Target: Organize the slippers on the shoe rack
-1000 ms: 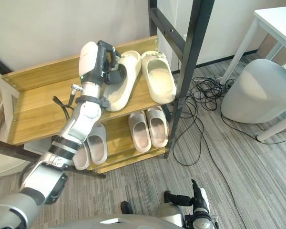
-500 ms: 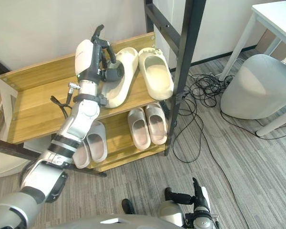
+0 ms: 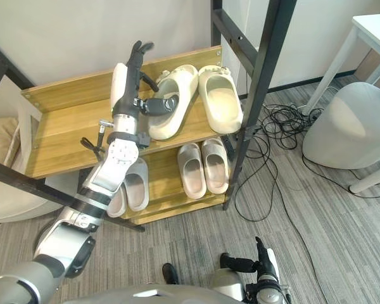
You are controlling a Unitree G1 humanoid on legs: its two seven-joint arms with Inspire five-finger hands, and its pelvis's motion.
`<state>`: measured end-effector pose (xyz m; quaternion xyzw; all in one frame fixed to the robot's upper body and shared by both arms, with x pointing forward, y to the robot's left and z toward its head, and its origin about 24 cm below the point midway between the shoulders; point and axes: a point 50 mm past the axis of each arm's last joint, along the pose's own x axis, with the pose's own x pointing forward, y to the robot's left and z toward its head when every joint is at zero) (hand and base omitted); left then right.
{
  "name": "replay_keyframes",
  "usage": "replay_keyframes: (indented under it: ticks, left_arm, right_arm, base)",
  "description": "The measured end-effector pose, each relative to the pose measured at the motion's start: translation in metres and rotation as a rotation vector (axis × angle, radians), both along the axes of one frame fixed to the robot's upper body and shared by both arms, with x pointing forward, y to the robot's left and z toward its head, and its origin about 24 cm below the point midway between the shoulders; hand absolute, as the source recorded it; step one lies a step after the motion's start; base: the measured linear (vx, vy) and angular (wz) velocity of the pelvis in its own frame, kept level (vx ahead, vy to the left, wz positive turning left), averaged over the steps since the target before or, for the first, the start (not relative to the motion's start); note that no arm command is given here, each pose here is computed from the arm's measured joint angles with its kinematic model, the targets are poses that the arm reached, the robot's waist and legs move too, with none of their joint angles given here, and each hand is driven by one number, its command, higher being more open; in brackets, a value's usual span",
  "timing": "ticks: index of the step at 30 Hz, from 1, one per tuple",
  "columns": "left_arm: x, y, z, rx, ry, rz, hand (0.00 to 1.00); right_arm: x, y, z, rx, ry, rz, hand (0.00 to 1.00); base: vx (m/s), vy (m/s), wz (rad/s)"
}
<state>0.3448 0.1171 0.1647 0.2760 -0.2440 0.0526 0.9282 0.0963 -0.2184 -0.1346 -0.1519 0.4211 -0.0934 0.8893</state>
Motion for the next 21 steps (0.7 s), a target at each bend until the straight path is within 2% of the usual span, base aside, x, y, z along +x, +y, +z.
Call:
replay_keyframes:
  ticks: [5, 16, 21]
  left_arm:
    - [-0.005, -0.002, -0.003, -0.020, 0.012, -0.031, 1.00]
    - [-0.025, -0.026, 0.021, -0.122, -0.100, -0.192, 1.00]
    - [-0.034, -0.024, 0.011, -0.210, -0.060, -0.235, 1.00]
  right_arm:
    - [0.000, 0.002, -0.001, 0.003, 0.005, 0.018, 1.00]
    - [-0.003, 0.003, -0.003, 0.007, 0.023, 0.015, 1.00]
    - [-0.005, 0.003, -0.004, 0.010, 0.037, 0.017, 1.00]
  base:
    - [-0.02, -0.001, 0.07]
    - [-0.01, 0.000, 0.00]
    - [-0.02, 0.003, 0.08]
